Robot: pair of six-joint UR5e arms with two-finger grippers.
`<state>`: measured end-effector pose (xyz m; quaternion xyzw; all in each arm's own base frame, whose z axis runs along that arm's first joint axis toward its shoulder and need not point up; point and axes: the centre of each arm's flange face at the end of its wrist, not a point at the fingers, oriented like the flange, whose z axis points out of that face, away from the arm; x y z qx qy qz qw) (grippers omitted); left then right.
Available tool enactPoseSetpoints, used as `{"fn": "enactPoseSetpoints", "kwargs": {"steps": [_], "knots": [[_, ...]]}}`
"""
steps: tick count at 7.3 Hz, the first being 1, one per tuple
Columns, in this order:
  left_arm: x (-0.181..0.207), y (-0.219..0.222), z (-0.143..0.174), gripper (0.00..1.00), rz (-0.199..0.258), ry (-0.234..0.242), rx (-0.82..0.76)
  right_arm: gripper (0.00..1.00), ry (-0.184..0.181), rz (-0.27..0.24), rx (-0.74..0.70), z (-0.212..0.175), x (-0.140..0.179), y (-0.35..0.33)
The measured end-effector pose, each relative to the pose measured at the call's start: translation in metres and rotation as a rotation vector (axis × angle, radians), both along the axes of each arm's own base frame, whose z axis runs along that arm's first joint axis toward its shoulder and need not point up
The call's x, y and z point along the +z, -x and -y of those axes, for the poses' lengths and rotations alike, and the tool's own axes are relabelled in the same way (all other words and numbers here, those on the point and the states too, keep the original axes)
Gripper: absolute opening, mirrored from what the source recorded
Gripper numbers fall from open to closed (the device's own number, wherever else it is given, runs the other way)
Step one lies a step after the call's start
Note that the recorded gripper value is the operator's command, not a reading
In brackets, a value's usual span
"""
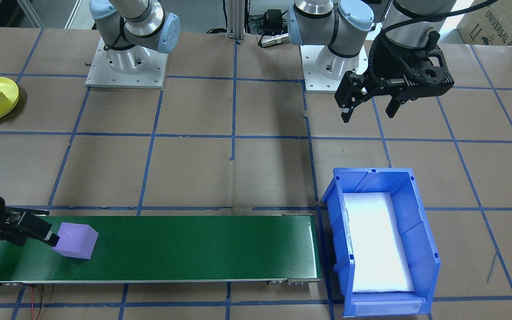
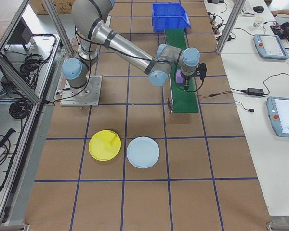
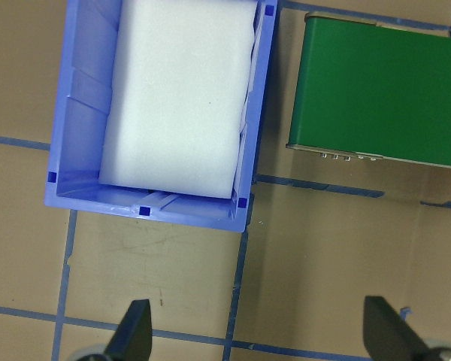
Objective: Move block left to right into plate
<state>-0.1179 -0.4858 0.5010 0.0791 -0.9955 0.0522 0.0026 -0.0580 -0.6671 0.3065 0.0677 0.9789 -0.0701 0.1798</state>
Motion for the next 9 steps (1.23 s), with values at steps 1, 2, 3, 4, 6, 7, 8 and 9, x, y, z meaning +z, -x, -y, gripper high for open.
{"fn": "enactPoseSetpoints", "kwargs": {"steps": [1,2,3,4,6,7,8,9], "knots": [[0.000,0.000,0.000,1.00,0.000,0.000,0.000,1.00,-0.009,0.007,-0.019,0.004,-0.002,-0.014],[-0.001,0.000,0.000,1.00,-0.001,0.000,0.000,1.00,-0.023,0.008,-0.021,0.008,-0.013,-0.022],[-0.001,0.000,0.000,1.00,-0.001,-0.001,0.000,1.00,-0.053,-0.020,-0.016,0.007,-0.031,-0.022],[-0.001,0.000,0.000,1.00,-0.002,-0.001,0.000,1.00,-0.087,-0.075,-0.007,0.003,-0.046,-0.018],[-0.001,0.000,0.000,1.00,-0.002,-0.001,0.000,0.87,-0.117,-0.144,0.012,-0.002,-0.057,-0.012],[-0.001,0.000,0.000,1.00,-0.002,-0.001,0.000,0.37,-0.121,-0.165,0.015,-0.003,-0.056,-0.010],[-0.001,0.000,0.000,1.00,-0.002,-0.001,0.000,0.20,-0.125,-0.200,0.024,-0.004,-0.055,-0.006],[-0.001,0.000,0.000,1.00,-0.002,-0.001,0.000,0.19,-0.128,-0.262,0.050,-0.007,-0.050,0.001]]}}
